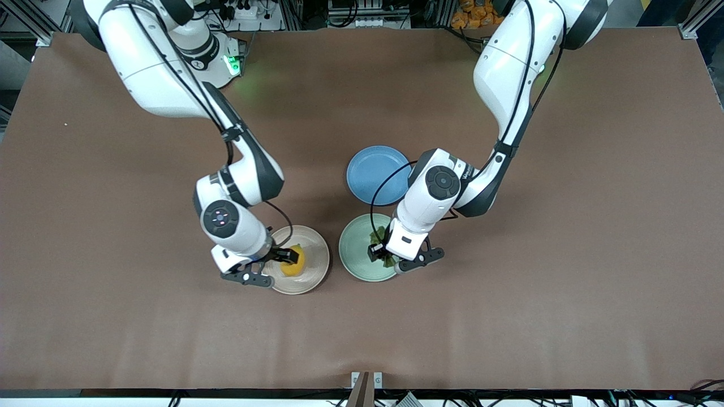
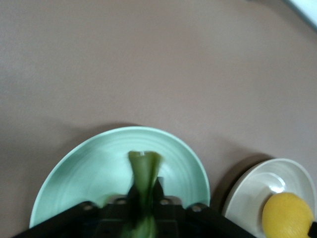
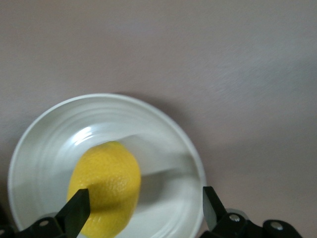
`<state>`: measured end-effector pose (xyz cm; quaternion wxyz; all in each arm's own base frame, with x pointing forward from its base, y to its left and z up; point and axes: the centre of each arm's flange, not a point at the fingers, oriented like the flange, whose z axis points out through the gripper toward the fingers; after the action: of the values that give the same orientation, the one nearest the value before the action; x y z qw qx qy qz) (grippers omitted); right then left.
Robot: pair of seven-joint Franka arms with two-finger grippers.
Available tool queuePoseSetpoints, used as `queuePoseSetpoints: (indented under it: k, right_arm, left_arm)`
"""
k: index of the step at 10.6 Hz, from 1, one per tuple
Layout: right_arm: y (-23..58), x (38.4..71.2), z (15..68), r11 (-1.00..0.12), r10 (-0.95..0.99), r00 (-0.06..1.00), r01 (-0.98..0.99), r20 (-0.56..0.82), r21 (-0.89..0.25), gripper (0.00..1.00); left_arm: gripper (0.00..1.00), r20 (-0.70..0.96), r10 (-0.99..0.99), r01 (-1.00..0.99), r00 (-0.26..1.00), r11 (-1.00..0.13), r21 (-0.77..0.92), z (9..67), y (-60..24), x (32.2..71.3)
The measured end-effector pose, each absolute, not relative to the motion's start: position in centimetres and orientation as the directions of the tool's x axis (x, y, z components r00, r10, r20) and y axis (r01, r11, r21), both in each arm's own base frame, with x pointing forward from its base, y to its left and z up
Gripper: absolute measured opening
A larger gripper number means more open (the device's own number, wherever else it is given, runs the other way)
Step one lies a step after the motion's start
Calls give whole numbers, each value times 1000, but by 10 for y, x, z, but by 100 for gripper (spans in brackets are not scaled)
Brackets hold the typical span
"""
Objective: Place lemon and lettuce in plates
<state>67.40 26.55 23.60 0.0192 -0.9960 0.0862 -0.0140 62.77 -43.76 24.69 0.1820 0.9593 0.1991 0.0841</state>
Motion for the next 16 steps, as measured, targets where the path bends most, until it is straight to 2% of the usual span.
queuePoseSetpoints:
  k: [3, 5, 7, 12, 14, 16]
  right_arm:
    - [201, 687, 266, -996, -83, 996, -83, 23, -21, 100]
    - [165, 694, 317, -998, -66, 997, -65, 47, -14, 100]
    - [143, 692, 370, -997, -82, 993, -81, 83, -12, 100]
    - [110, 667, 479, -992, -125, 985, -126, 123, 6, 100]
    - [98, 650, 511, -990, -137, 986, -140, 96, 26, 100]
    - [93, 632, 531, -994, -88, 995, -91, 48, 53, 100]
  left_arm:
    - [52, 98, 421, 354, 902, -849, 391, 245, -436, 630]
    - [78, 100, 424, 355, 900, -848, 394, 245, -436, 631]
    - [100, 95, 437, 369, 894, -840, 398, 247, -437, 631]
    - [100, 79, 487, 416, 870, -809, 416, 255, -438, 635]
    - [100, 72, 486, 421, 871, -813, 402, 256, -436, 636]
    - [100, 84, 440, 394, 894, -862, 320, 251, -427, 637]
